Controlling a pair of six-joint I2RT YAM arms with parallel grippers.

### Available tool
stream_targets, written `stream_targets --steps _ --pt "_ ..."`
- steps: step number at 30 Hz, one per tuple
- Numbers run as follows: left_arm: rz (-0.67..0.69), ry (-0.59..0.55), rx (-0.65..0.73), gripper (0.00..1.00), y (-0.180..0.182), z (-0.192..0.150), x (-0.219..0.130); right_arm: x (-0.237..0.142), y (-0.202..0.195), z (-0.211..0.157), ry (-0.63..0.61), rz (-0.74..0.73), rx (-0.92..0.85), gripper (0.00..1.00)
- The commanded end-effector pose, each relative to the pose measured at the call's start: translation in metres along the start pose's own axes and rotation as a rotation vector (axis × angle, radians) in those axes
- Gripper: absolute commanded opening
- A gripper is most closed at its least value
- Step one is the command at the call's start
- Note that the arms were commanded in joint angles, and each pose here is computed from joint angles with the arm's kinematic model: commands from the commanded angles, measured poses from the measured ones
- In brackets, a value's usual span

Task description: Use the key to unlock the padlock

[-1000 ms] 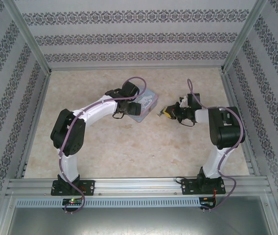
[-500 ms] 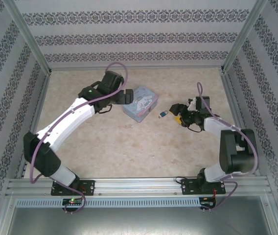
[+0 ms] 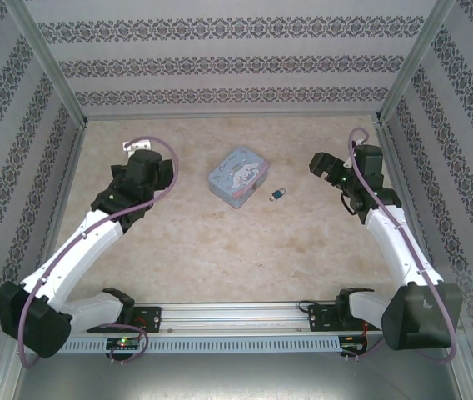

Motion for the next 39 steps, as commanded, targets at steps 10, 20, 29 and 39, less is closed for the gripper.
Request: stream_targets --steps 10,20,29,39 --pt "0.093 -0.221 0.001 1.0 0.076 -0.028 0.055 0.037 -0.058 -0.034 -0.232 -0.354 -0.296 0.98" --pt "-0.05 -0.177 -0.049 1.0 0.082 -0.096 0.102 0.064 -0.056 -0.068 -0.311 -0.23 -0.383 0.98" --pt "-0.165 -0.088 0.024 1.0 0.062 -0.122 0.137 0.084 -0.045 -0.077 -0.309 -0.077 -0.436 0.98" --pt "-0.185 -0.062 0.013 0.99 0.063 -0.12 0.138 0.083 -0.045 -0.078 -0.287 -0.092 -0.449 0.98"
Point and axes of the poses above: each hand's point on the last joint's axis, 136 mm out from that joint toward the fingers, its own x axis out along the fingers, its own y axis along the line the jaws close on, z = x × y, the point moved 6 cm from there along -x, back along the fingers, and after that the axes turned 12 degrees about -x, right-handed, at the moved point
